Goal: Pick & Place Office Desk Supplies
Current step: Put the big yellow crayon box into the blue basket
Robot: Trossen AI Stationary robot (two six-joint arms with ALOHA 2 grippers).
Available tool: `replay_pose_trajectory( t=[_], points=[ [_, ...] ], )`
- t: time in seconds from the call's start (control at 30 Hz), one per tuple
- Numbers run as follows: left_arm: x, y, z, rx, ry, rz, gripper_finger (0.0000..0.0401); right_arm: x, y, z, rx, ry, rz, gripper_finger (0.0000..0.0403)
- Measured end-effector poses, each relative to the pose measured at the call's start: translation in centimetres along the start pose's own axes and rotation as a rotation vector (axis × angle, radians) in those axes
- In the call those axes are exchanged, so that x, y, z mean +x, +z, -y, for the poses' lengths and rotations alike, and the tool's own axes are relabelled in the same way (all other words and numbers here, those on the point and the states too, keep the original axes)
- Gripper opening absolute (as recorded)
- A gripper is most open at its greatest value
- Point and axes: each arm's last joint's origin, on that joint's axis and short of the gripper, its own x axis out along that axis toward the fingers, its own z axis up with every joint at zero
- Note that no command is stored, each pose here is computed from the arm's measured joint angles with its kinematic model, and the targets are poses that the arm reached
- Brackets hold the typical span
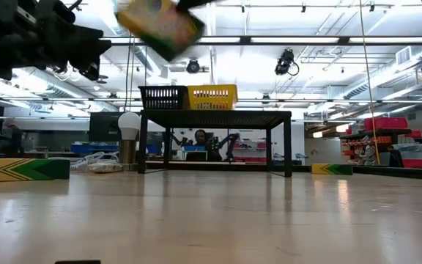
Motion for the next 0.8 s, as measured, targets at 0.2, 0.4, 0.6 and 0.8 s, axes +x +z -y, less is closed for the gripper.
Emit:
replay_pose_trajectory(
  t=[0.2,0.4,0.6,0.8],
  points=[
    [1.2,0.5,1.3,0.027,-0.049,0.078,0.0161,0.8,1.3,1.9,0.002,-0.083,0.067,0.0],
    [2.5,1.1,2.9,0.076,-0.044,0.195,0.0237,2.2,1.5,3.5,0.022,-0.15,0.075,0.0],
    [3.9,-0.1,3.7,0.098,0.043,0.137,0.0281,2.8,2.3,4.6,0.03,-0.194,0.134,0.0],
    [4.6,-0.1,3.7,0.115,0.12,0.194,0.0275,2.8,2.4,4.6,0.023,-0.19,0.141,0.0]
  ],
)
